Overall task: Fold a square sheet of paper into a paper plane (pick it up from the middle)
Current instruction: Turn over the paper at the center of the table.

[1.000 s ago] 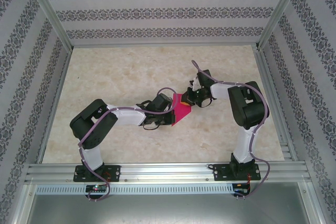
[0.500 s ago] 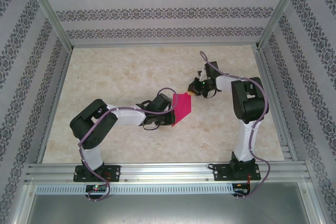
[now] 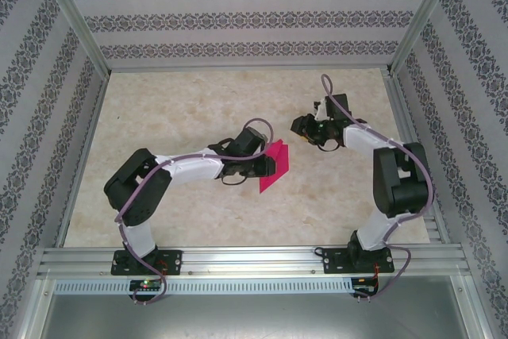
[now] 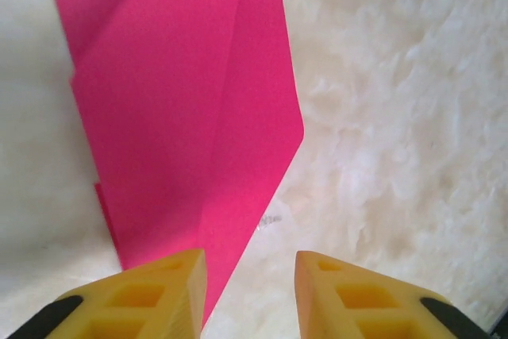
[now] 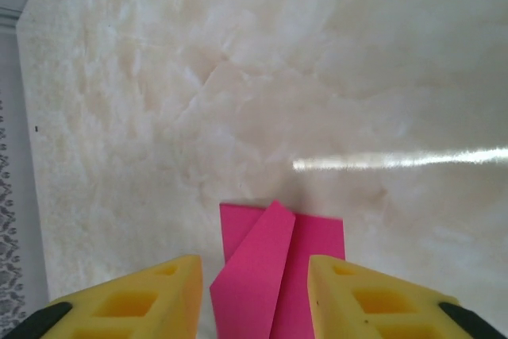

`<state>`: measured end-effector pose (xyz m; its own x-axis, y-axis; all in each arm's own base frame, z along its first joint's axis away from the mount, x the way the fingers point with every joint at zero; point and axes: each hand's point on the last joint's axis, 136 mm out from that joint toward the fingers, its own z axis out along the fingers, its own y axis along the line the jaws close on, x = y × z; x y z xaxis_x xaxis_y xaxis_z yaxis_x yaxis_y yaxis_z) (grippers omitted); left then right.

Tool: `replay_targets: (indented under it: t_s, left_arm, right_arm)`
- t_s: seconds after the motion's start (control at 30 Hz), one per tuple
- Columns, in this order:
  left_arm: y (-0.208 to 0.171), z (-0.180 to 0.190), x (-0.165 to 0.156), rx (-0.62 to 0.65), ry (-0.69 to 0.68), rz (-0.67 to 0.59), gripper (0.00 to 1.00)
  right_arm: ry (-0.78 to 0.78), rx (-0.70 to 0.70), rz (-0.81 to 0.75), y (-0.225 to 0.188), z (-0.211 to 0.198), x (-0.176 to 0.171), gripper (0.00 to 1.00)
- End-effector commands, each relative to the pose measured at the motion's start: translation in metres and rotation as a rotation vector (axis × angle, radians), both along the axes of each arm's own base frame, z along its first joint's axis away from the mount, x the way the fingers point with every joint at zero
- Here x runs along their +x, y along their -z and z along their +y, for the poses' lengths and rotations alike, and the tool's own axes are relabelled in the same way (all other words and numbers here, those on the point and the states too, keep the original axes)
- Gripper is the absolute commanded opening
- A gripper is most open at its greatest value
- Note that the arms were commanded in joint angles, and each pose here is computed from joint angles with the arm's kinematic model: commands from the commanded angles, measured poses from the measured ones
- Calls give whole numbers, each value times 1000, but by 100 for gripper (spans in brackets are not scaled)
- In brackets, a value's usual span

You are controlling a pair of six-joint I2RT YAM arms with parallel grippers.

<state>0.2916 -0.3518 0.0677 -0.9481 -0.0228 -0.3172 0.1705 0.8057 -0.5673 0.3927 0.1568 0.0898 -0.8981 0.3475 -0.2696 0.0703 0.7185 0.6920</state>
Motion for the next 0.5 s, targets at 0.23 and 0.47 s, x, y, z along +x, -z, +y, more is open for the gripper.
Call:
replay_targets:
  t_s: [0.23,0.47]
  left_arm:
    - [-10,54,34,-26,-219,-24,48]
    - [-1,65,33,-47,-234,-2,61]
  right_arm:
    - [-84,25,138,40,51,-55,44]
    - [-126,16,157,50,72,-58,38]
